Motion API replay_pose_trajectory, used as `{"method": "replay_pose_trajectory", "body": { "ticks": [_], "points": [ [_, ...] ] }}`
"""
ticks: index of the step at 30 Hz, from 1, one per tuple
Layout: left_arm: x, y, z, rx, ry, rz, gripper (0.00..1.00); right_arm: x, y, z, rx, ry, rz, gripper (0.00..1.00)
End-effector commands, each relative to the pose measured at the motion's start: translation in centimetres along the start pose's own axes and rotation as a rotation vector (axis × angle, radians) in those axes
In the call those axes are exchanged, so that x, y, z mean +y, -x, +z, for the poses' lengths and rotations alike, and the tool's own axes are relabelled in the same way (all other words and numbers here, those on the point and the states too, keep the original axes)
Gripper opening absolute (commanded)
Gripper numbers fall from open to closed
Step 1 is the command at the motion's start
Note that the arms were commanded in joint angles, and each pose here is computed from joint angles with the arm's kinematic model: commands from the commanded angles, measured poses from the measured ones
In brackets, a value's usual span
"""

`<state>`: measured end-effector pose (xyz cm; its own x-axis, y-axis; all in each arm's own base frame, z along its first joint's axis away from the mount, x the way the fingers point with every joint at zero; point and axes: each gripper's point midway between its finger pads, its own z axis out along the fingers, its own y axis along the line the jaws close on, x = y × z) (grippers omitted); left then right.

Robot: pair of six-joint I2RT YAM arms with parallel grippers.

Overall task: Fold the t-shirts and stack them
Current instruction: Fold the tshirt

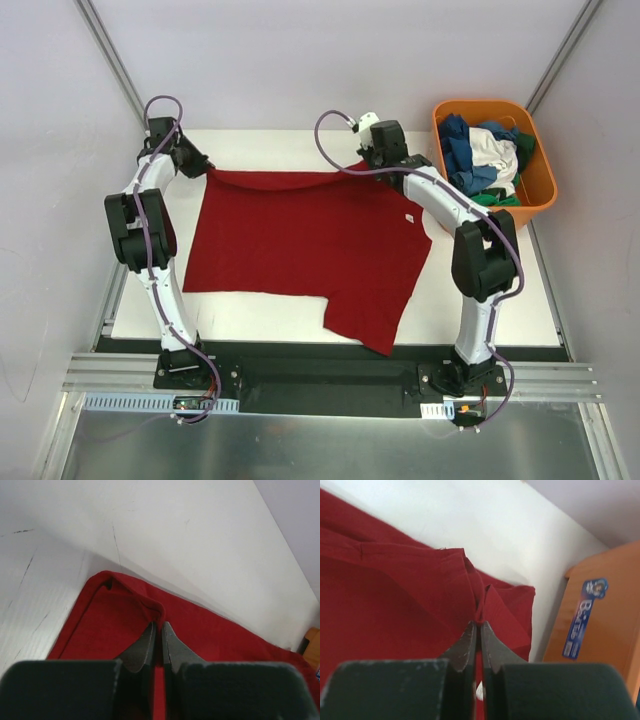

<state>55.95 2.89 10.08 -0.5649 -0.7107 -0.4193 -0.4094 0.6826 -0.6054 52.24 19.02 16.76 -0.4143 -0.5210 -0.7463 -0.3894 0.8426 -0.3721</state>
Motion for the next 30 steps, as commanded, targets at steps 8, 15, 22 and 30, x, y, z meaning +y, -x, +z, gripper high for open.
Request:
{"method": "replay_pose_trajectory", "body": {
  "ticks": [8, 15, 22, 30],
  "points": [
    [1.8, -2.1, -4.1, 0.053, 0.049, 0.025, 0.00, 0.7, -4.6, -6.6, 0.140, -0.039, 0.067, 0.01],
    [5.2, -4.5, -4.7, 0.100, 0.182, 0.015, 0.13, 4.0, -8.2, -7.8, 0.271, 0.066, 0.143, 0.09],
    [4.8, -3.8, -8.3, 0.036, 0.227, 0.045, 0.99, 6.3, -8.5, -12.3, 0.285, 0.229, 0.215, 0.85],
    [-2.8, -4.0, -8.7, 0.059, 0.031, 0.144, 0.99, 5.9, -5.1, -9.5, 0.272, 0.388, 0.460, 0.97]
  ]
}}
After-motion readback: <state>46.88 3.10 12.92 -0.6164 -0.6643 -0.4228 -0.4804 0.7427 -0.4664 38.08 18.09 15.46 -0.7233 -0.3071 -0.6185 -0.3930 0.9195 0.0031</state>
